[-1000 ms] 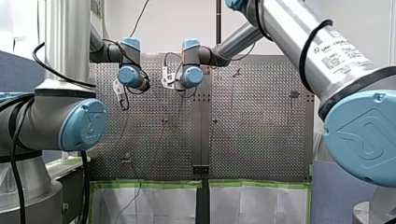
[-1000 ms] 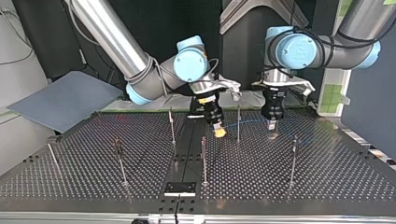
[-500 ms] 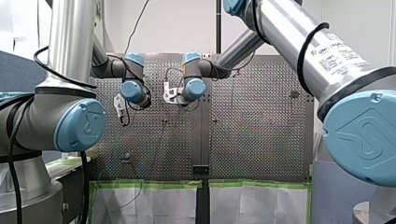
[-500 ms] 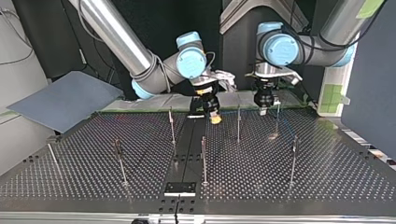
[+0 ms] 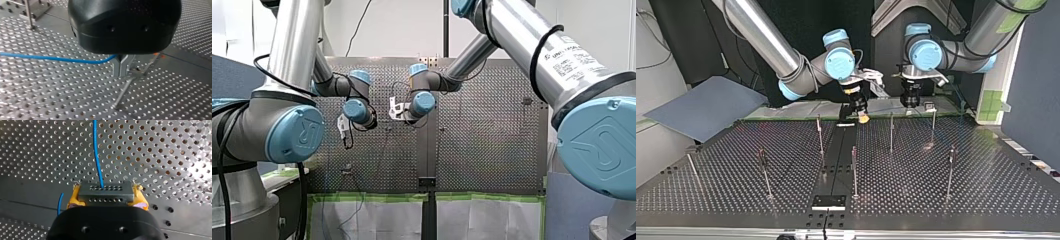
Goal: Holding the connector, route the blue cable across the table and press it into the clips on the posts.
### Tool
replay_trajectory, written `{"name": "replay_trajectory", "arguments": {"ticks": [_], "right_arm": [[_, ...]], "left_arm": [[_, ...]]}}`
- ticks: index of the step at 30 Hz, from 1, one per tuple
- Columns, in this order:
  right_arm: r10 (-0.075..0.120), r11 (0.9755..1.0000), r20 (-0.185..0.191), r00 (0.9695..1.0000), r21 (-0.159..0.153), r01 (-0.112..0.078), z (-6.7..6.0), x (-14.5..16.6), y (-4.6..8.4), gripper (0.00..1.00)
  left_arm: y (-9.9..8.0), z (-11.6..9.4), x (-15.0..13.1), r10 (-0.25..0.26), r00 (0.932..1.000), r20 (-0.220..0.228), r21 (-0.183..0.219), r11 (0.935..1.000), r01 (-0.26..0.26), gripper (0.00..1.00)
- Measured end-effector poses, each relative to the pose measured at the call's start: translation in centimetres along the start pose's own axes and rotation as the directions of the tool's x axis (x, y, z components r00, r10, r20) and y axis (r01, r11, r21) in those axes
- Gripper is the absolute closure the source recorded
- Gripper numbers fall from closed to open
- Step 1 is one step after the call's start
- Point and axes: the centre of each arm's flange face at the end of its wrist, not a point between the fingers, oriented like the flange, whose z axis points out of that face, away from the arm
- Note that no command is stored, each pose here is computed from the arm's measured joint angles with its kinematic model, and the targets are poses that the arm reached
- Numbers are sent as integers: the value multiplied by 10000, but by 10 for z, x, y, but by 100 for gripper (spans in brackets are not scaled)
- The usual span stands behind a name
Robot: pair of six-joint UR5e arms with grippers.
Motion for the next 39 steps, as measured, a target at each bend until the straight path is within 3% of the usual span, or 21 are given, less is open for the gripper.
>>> {"name": "replay_trajectory", "arguments": {"ticks": [8, 18, 28, 33, 39], "right_arm": [[155, 9999, 237, 9996, -50, -154, -2, -13, 4, 100], [334, 9993, 476, 9983, -162, -327, 6, -31, 15, 100], [644, 9979, 91, 9979, 113, -645, 18, -30, 27, 100], [701, 9975, 56, 9975, 54, -701, 21, -30, 35, 100], [766, 9971, 46, 9970, -45, -766, 26, -30, 47, 100]], "left_arm": [[3, 9, 28, 54, 9994, -343, -28, 10000, -55, 100], [6, 16, 27, -127, 9999, -46, 50, 9999, 127, 100], [9, 44, 35, -210, 9998, 57, -10, 9998, 210, 100], [16, 59, 36, -225, 9997, 108, -192, 9996, 227, 100], [19, 67, 31, -279, 9994, 199, -10, 9996, 279, 100]]}}
